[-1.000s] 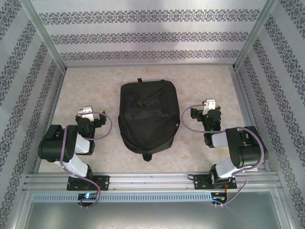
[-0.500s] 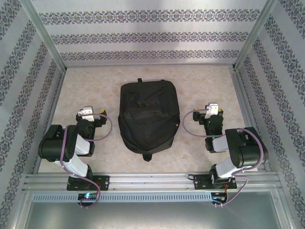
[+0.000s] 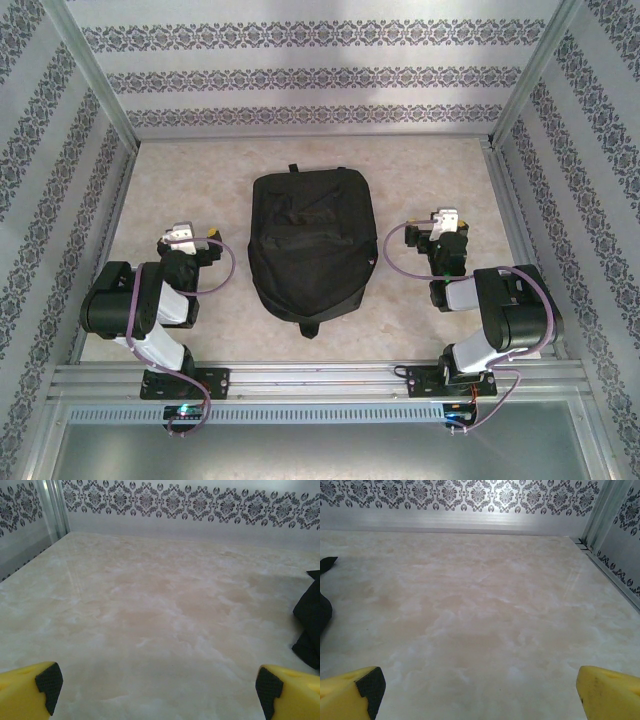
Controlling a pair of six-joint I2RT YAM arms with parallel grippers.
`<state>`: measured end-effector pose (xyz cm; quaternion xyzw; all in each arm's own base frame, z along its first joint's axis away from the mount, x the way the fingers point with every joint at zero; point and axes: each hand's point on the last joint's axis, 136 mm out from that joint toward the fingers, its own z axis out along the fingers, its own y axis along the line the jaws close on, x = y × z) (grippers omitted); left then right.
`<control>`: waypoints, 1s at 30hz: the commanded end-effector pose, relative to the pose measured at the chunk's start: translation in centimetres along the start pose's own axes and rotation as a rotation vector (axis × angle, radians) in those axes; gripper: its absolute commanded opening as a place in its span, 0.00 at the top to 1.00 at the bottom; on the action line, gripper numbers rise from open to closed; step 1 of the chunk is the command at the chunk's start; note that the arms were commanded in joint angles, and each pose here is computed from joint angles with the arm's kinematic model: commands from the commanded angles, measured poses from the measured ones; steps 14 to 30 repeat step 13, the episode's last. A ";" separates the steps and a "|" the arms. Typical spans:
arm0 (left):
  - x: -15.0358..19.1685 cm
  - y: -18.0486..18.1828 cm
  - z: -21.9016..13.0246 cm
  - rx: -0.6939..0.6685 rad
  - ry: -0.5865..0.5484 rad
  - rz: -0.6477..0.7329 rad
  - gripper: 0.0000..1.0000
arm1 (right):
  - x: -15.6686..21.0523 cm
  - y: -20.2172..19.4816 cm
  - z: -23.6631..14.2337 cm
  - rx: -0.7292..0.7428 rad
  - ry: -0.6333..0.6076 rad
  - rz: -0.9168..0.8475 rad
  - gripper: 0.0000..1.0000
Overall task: Pack the student bag
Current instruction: Reset both arms
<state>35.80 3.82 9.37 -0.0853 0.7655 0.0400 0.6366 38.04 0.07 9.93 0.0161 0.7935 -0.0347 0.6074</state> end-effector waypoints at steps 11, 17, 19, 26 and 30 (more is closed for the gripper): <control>-1.0 -0.3 0.2 0.013 -0.039 -0.012 0.00 | -0.8 0.5 0.3 -0.025 -0.014 0.002 0.02; -0.9 0.1 -0.2 -0.007 -0.044 -0.026 0.00 | -0.8 0.5 0.2 -0.025 -0.014 0.002 0.02; -0.9 0.1 -0.2 -0.007 -0.044 -0.026 0.00 | -0.8 0.5 0.2 -0.025 -0.014 0.002 0.02; -0.9 0.1 -0.2 -0.007 -0.044 -0.026 0.00 | -0.8 0.5 0.2 -0.025 -0.014 0.002 0.02; -0.9 0.1 -0.2 -0.007 -0.044 -0.026 0.00 | -0.8 0.5 0.2 -0.025 -0.014 0.002 0.02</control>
